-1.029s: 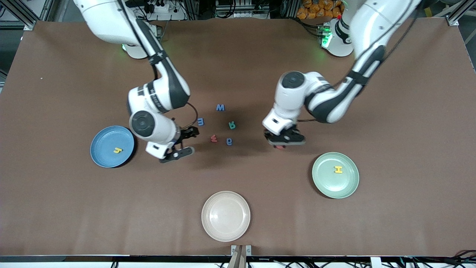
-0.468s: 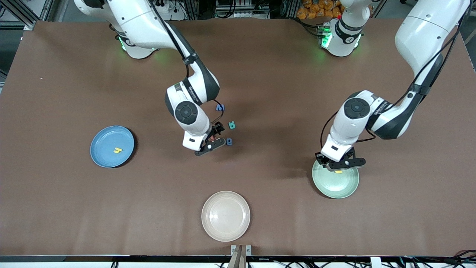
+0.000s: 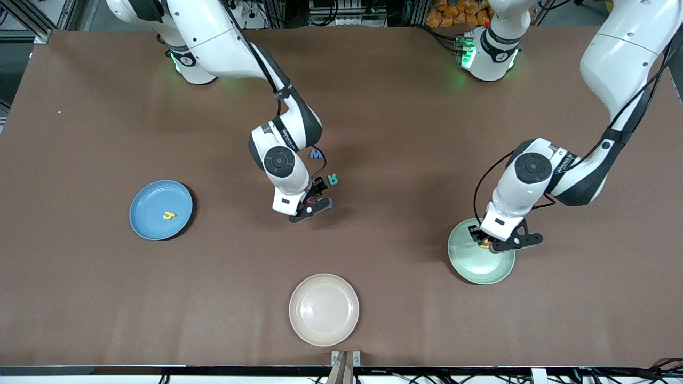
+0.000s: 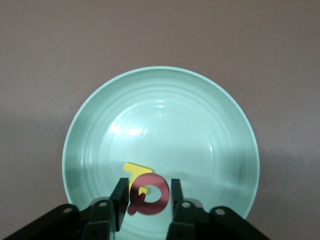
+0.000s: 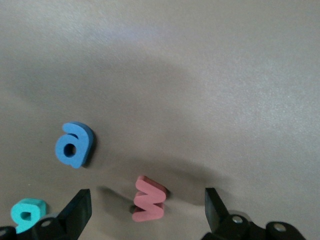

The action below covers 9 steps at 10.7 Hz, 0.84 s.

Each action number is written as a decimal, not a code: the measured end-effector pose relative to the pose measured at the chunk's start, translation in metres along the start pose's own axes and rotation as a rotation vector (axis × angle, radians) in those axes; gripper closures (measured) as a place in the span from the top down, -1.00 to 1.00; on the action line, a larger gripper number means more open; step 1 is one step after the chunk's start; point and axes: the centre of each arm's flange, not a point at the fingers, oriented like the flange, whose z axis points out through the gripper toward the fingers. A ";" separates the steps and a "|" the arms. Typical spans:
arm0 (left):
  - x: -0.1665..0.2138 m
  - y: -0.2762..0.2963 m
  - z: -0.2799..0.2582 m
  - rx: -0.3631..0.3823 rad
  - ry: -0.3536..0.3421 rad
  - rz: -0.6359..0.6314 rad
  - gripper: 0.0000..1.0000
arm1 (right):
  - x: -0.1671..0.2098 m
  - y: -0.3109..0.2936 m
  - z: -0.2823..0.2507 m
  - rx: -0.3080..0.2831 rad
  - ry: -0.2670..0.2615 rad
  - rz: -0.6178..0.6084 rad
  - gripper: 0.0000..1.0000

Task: Sort upper and lower case letters into plates
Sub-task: 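Release the Q on the green plate while the right gripper grasps pink m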

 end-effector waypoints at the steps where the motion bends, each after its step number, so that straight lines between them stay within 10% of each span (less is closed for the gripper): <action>1: 0.004 -0.001 -0.002 -0.001 0.006 -0.005 0.22 | -0.003 0.002 0.004 -0.003 -0.008 0.002 1.00; 4: 0.012 0.002 -0.012 -0.013 0.024 -0.014 0.97 | -0.005 0.003 0.007 -0.005 -0.003 0.004 1.00; 9: 0.018 0.067 -0.076 -0.024 -0.044 -0.038 1.00 | -0.003 -0.001 -0.001 0.000 0.010 -0.002 -0.34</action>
